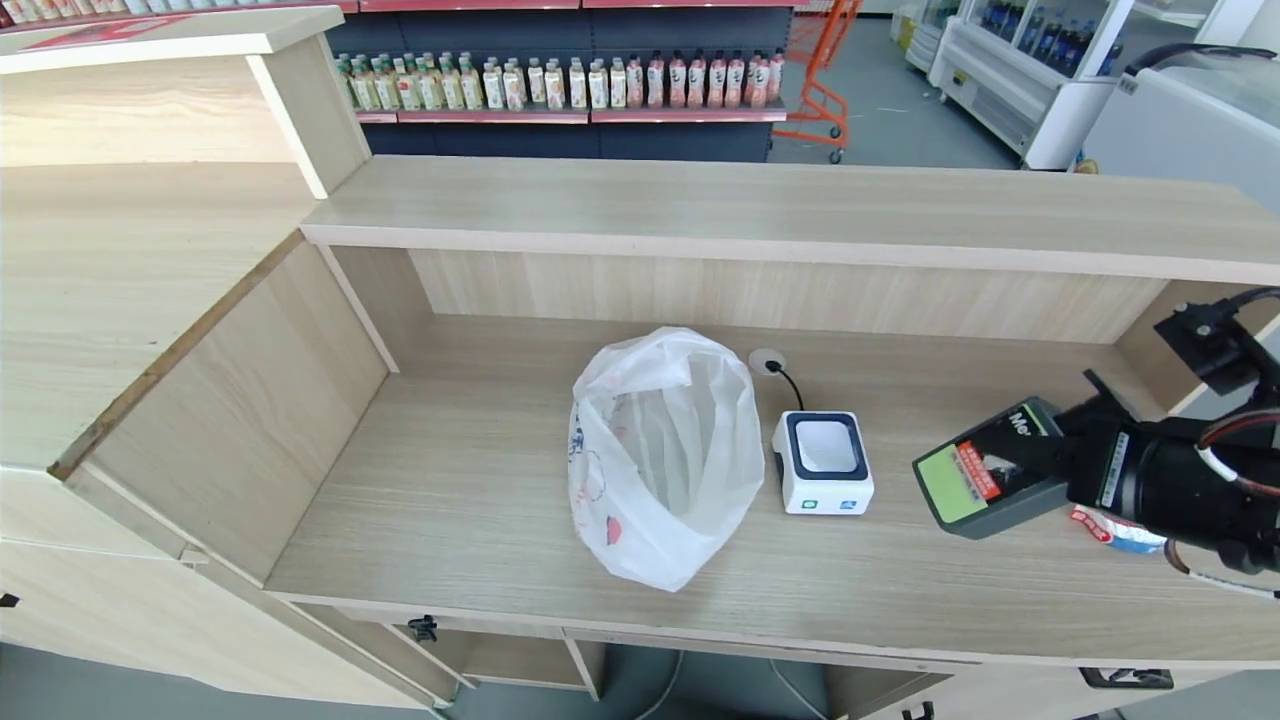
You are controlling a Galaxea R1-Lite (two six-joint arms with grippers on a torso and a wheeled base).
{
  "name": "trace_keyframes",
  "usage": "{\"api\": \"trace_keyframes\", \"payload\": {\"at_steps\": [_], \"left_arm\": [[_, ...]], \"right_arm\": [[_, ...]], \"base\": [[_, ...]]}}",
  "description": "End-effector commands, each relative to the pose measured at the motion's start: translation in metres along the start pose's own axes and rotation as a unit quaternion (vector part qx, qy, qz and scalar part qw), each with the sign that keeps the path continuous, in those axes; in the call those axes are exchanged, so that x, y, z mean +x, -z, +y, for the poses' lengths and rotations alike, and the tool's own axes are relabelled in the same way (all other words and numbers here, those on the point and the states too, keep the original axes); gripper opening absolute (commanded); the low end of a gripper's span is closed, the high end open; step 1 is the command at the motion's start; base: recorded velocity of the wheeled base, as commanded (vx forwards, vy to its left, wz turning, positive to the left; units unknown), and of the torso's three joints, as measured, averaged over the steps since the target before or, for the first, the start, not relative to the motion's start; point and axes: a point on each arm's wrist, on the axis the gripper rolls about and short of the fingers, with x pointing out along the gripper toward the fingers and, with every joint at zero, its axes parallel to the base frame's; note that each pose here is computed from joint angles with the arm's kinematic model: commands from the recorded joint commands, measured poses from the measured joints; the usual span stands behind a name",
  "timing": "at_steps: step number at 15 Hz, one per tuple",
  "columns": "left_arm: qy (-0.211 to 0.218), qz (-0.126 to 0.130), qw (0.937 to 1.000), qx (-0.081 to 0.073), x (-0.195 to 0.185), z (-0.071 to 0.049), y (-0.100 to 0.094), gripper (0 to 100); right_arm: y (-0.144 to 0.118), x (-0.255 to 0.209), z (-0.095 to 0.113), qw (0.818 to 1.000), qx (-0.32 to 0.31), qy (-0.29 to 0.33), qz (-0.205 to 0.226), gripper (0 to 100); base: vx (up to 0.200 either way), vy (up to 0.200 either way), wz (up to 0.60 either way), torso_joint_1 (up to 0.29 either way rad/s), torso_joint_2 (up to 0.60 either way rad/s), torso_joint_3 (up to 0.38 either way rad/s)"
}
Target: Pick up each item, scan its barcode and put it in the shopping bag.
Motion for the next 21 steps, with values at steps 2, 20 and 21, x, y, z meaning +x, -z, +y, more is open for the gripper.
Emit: {"api": "trace_keyframes", "payload": {"at_steps": [2, 20, 21], "left_arm": [[0.000, 0.000, 1.0000, 0.000, 0.000, 0.000, 0.000, 100], [0.000, 0.000, 1.0000, 0.000, 0.000, 0.000, 0.000, 100], [0.000, 0.000, 1.0000, 0.000, 0.000, 0.000, 0.000, 100]], "right_arm": [[-0.002, 0.018, -0.001, 1.000, 0.002, 0.005, 0.016, 0], [0.033, 0.204, 0.029, 0.959, -0.270, -0.078, 0.044, 0], [0.036, 0.210, 0.035, 0.957, -0.275, -0.088, 0.040, 0]], "base": [[0.000, 0.100, 0.00, -0.001, 0.00, -0.001], [0.000, 0.000, 0.00, 0.000, 0.00, 0.000], [0.000, 0.000, 0.00, 0.000, 0.00, 0.000]]}}
